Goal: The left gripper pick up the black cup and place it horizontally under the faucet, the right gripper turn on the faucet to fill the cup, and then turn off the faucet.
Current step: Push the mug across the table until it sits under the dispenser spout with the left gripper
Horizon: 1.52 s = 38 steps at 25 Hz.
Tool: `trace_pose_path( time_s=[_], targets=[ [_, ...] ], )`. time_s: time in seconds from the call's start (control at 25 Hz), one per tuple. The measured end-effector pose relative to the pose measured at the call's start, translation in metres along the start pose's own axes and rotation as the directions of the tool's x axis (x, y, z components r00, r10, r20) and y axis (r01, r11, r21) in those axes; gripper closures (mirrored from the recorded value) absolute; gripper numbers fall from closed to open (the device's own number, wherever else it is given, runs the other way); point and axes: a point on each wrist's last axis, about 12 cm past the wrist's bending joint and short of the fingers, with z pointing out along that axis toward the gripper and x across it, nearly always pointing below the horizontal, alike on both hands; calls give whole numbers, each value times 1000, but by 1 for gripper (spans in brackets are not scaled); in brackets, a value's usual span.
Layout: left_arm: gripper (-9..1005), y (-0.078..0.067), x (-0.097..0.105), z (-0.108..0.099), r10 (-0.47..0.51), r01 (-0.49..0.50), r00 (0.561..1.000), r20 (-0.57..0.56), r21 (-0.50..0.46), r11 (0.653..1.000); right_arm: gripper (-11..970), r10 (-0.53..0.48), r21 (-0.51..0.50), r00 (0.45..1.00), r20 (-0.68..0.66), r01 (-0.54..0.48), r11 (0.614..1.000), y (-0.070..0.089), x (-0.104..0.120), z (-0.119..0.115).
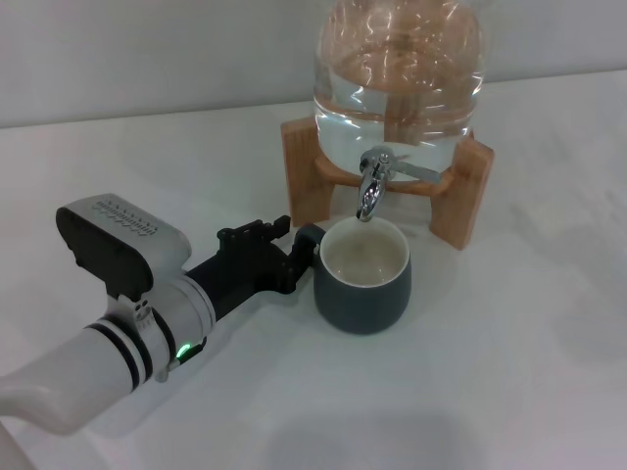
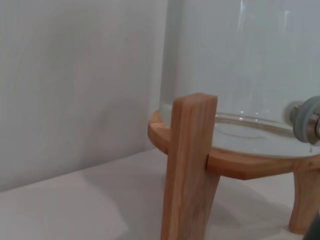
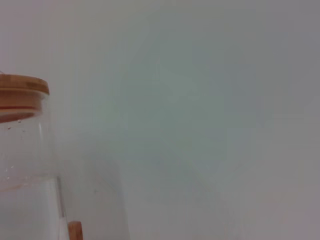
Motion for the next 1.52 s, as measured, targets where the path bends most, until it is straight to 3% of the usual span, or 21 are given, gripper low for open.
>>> trace_pose_path(
  time_s=[1.52],
  targets=[
    [611,-11,2,1,23,-23,1000,-6,42,999,106,-6,5,1000,-1,6,1000,-1,0,-1]
  ],
)
